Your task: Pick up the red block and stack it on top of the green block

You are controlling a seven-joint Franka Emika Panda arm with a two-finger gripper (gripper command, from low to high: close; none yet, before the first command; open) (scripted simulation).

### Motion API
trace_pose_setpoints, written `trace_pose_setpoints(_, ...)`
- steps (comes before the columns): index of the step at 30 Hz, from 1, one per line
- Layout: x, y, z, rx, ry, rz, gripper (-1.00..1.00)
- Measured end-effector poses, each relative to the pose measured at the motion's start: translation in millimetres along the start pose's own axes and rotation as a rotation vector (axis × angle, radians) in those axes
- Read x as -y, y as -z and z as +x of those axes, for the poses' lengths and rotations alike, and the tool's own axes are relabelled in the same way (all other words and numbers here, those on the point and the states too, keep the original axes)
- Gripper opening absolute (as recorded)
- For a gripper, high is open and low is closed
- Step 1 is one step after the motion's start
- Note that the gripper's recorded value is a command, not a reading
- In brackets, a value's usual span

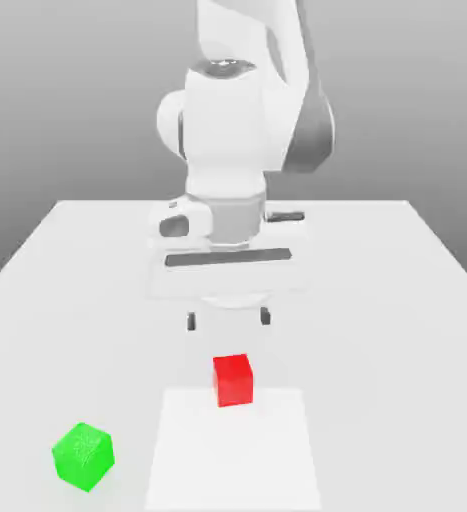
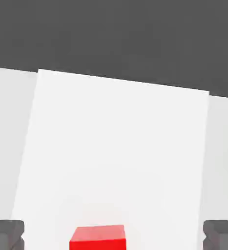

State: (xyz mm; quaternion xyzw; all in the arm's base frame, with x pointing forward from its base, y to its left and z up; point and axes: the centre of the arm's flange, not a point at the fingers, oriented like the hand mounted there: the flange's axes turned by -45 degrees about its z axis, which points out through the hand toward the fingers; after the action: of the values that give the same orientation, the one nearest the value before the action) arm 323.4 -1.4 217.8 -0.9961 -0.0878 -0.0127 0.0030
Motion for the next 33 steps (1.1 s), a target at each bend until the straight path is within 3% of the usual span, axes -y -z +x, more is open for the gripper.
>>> trace_pose_setpoints(17, 2, -71, -10, 0.022, 0.008, 0.0, 0.0)
trace_pose_setpoints(18, 2, -74, -12, 0.024, 0.008, -0.002, -1.0)
trace_pose_setpoints(33, 1, -46, -3, 0.017, 0.01, 0.011, -1.0)
